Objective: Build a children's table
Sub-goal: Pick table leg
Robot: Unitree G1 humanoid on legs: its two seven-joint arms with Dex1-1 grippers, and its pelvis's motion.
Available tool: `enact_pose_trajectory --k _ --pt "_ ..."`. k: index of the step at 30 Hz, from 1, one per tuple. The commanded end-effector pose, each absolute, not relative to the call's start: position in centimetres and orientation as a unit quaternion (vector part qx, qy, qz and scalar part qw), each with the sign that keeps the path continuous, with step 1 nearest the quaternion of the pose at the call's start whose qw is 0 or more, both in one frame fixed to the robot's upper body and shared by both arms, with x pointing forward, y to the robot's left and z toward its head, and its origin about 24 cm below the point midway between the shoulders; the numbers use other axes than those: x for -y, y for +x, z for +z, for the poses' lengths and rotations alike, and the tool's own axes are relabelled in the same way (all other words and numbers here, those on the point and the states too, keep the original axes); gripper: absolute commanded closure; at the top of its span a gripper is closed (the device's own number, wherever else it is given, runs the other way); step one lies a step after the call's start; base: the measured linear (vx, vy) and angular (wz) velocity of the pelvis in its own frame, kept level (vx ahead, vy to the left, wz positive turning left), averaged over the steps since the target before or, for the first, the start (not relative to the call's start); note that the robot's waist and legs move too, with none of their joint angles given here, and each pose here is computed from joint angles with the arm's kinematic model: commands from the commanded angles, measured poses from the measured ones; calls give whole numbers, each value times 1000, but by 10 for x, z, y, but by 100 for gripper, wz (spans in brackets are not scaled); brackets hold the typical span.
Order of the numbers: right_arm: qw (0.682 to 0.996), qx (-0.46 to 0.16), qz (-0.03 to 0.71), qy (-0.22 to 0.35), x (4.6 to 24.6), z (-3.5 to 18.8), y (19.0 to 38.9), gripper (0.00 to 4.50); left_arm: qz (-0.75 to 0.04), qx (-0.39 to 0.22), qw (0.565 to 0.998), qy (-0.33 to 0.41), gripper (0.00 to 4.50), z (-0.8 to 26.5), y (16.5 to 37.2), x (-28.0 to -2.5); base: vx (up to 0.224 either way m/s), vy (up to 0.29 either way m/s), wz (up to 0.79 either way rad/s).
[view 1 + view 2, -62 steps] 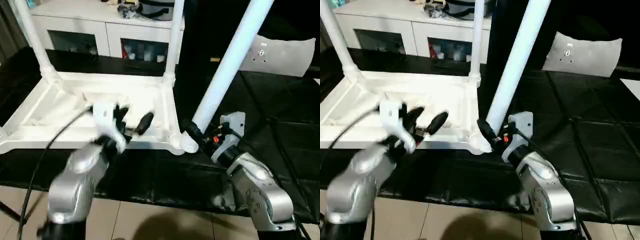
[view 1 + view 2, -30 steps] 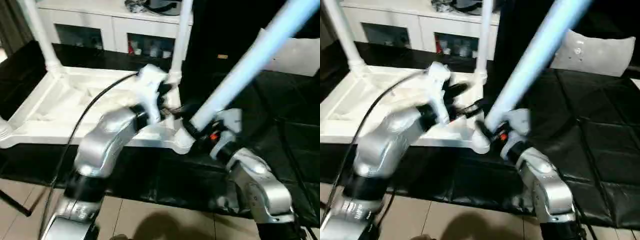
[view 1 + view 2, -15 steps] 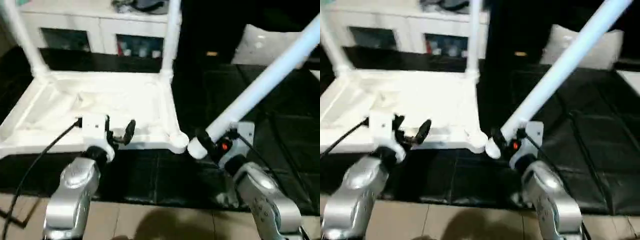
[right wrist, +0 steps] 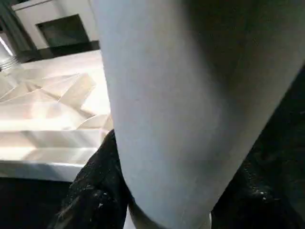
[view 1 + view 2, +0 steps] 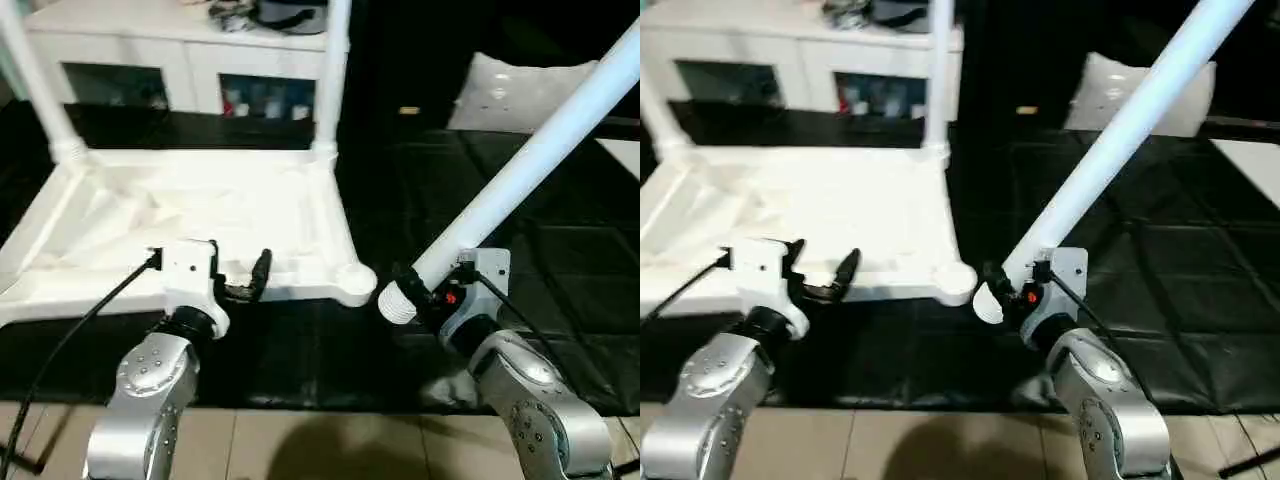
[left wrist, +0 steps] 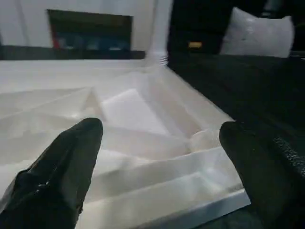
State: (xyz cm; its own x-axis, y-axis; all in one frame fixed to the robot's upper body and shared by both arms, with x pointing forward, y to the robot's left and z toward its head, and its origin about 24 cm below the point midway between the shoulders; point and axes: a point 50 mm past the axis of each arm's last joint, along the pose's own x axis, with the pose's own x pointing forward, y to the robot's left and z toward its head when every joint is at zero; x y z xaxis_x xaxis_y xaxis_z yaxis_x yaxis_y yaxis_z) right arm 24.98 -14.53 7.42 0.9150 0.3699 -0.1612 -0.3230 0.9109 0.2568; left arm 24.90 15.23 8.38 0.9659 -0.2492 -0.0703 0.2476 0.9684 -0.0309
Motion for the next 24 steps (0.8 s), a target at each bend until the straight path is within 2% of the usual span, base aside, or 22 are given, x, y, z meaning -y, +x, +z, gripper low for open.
enact_pose_trajectory --k 1,17,24 --pt "974 -85 188 95 145 80 250 262 -138 -29 990 -7 0 88 249 -148 67 -6 -15" --pt "970 -68 226 54 141 81 253 262 -139 -37 990 2 0 87 242 -148 134 -26 7" --pt "974 -69 209 54 143 78 251 262 -151 -38 988 -3 0 87 240 -146 45 -46 6"
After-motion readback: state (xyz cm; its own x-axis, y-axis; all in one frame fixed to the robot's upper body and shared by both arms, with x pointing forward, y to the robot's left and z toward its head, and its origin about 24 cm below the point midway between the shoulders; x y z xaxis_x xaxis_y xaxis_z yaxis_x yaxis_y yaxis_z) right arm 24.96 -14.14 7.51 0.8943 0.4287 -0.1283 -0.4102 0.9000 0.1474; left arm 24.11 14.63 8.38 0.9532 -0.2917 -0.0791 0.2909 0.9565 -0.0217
